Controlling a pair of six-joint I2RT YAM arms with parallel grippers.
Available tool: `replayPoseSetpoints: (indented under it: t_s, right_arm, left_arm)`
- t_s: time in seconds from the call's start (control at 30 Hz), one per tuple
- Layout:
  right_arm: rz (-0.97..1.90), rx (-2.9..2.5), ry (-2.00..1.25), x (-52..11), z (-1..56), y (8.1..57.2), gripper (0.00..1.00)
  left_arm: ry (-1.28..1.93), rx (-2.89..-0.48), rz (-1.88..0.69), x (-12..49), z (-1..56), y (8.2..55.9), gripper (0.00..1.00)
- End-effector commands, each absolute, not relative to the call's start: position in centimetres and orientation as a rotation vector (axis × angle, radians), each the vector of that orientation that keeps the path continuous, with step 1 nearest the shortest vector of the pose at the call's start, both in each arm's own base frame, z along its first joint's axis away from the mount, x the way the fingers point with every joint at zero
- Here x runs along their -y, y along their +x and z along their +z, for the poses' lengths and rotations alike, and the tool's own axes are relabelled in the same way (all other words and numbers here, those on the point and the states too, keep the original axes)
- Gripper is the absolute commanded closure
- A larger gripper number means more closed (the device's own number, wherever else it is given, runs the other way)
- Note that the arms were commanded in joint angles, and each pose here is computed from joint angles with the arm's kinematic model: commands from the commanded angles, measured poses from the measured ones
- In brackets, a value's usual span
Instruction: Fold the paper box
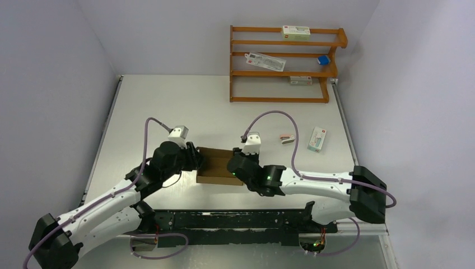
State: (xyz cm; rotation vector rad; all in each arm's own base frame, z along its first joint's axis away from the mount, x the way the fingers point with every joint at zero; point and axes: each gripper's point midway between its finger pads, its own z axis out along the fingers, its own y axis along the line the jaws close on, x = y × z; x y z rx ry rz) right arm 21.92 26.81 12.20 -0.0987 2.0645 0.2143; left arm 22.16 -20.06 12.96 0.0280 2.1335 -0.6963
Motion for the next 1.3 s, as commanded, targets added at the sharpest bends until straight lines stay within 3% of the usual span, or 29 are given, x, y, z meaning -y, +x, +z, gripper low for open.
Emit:
replayPoseSetpoints:
  t_s: [0.0, 0.7, 1.1, 1.27]
  right_arm:
    - [0.362, -2.033, -0.057, -27.7, 13.5, 21.1, 0.48]
    - [0.676, -2.076, 0.003, -29.6, 13.4, 18.5, 0.44]
    - [0.807, -2.074, 0.112, -31.2, 13.4, 17.9, 0.46]
    - [0.733, -2.037, 0.079, -31.4, 15.3, 19.0, 0.5]
  left_arm:
    - [0.016, -2.112, -0.784, 20.4, 13.4, 20.9, 0.59]
    - [-0.072, -2.119, -0.99, 20.9, 11.7, 18.1, 0.61]
    - [-0.05, -2.16, -0.884, 19.7, 10.7, 18.1, 0.63]
    - [-0.027, -2.172, -0.839, 19.4, 10.6, 18.3, 0.63]
